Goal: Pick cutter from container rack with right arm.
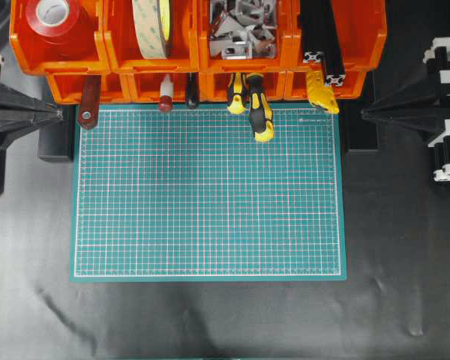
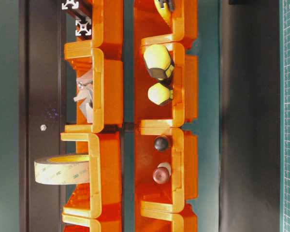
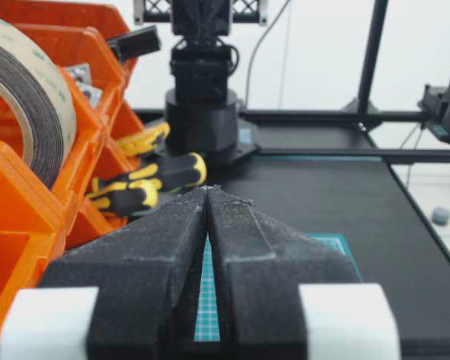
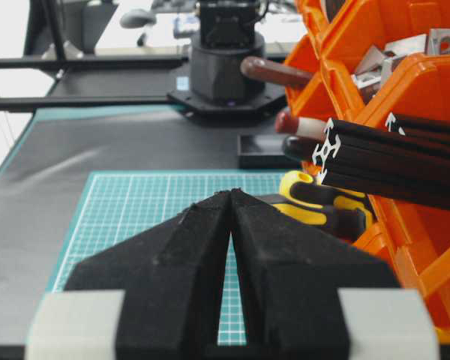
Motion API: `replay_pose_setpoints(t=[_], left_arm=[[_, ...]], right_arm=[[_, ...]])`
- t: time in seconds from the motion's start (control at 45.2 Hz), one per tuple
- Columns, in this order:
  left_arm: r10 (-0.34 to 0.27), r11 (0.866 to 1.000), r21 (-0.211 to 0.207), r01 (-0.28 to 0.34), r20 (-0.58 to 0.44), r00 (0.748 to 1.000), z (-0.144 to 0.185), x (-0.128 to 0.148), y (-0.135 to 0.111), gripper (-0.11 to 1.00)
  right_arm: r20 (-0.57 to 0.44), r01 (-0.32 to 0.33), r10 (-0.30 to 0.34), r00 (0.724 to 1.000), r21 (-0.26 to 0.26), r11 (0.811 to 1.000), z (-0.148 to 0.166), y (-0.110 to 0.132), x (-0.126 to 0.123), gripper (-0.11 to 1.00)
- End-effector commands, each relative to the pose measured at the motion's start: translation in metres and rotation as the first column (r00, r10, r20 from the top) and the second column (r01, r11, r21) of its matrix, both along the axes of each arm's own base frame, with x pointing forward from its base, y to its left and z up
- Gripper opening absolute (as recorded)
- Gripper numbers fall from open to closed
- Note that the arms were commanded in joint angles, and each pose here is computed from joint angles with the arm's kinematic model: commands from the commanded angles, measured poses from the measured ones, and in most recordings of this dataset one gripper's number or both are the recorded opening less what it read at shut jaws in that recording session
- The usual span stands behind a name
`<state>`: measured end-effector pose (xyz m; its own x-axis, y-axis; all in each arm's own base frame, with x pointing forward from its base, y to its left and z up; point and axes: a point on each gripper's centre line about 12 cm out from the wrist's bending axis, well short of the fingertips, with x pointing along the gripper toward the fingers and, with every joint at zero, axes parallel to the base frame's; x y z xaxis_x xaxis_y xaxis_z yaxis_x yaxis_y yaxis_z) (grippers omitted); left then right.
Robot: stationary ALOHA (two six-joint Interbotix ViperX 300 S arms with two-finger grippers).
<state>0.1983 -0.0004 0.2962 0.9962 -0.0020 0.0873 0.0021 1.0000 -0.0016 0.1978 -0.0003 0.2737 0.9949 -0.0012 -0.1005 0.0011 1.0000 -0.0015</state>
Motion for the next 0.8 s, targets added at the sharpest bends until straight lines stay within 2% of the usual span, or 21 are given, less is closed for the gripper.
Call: replay_pose_setpoints(t=[0.0,0.088,0.221,0.376,0.442,0.508,0.575,0.663,0.774], left_arm=[[-0.007,1.000,0.009,0.007,-0.006,1.000,0.015,0.008,-0.001,0.06],[-0.015,1.000,0.001,0.016,-0.058,0.998,0.023,0.011,-0.003,0.00],[-0.011,1.000,0.006,0.012,-0.119,0.993,0.034,0.012,-0.002,0.00],[-0.010,1.000,0.006,0.011,-0.101,0.995,0.042,0.006,-0.002,0.00],[-0.008,1.000,0.002,0.009,-0.096,0.995,0.044,0.003,-0.002,0.00],[-0.008,1.000,-0.003,0.008,-0.107,0.994,0.044,0.001,-0.002,0.00],[-0.009,1.000,-0.004,0.009,-0.116,0.993,0.044,0.000,-0.002,0.00],[-0.011,1.000,-0.004,0.010,-0.122,0.992,0.043,0.001,-0.002,0.00],[-0.012,1.000,-0.004,0.012,-0.119,0.993,0.043,0.001,-0.003,0.00]], right_arm=[[0.023,-0.003,0.003,1.000,0.014,1.000,0.011,0.001,0.004,0.02],[-0.023,-0.004,0.004,1.000,0.014,1.000,0.018,0.001,0.006,0.01],[-0.118,-0.007,0.008,0.993,0.012,1.000,0.033,0.002,0.009,0.01],[-0.240,-0.027,0.024,0.970,-0.007,1.000,0.048,0.005,0.013,0.01],[-0.318,-0.052,0.042,0.947,-0.022,0.998,0.053,0.010,0.015,0.01],[-0.412,-0.083,0.052,0.910,-0.056,0.995,0.055,0.015,0.016,0.01],[-0.484,-0.114,0.047,0.874,-0.111,0.987,0.059,0.019,0.017,0.01],[-0.558,-0.135,0.015,0.830,-0.174,0.975,0.060,0.021,0.020,0.01],[-0.637,-0.119,-0.050,0.770,-0.220,0.968,0.054,0.020,0.023,0.01]])
